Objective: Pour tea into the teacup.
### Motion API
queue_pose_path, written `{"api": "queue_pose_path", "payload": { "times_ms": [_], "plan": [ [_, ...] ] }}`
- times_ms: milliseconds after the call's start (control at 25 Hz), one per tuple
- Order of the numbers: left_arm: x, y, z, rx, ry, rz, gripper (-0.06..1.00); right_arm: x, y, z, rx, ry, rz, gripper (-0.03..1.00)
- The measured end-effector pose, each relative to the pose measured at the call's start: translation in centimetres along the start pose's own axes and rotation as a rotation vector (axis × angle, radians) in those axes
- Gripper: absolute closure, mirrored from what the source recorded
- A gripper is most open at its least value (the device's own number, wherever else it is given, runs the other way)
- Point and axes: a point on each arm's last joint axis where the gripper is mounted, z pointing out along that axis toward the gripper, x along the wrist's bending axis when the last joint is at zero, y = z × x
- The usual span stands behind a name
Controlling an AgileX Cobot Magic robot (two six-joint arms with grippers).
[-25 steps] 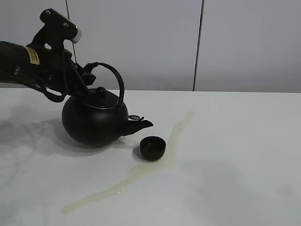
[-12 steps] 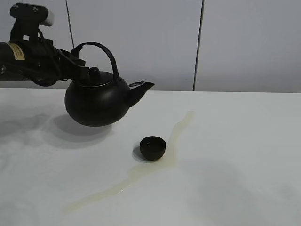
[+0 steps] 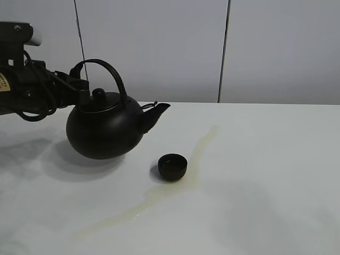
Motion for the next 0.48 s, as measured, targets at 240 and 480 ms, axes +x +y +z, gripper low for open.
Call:
{"api": "queue_pose_path", "payload": {
  "times_ms": [240, 480],
  "plan": [
    [1.6, -0.6, -1.0, -0.018, 0.083, -0.057, 0.84, 0.0, 0.0, 0.0, 0.000, 0.000, 0.000, 0.38],
    [1.7, -2.1, -2.4, 0.025, 0.105, -0.082, 0.84, 0.0, 0.0, 0.0, 0.000, 0.001, 0.000, 0.38]
  ]
}}
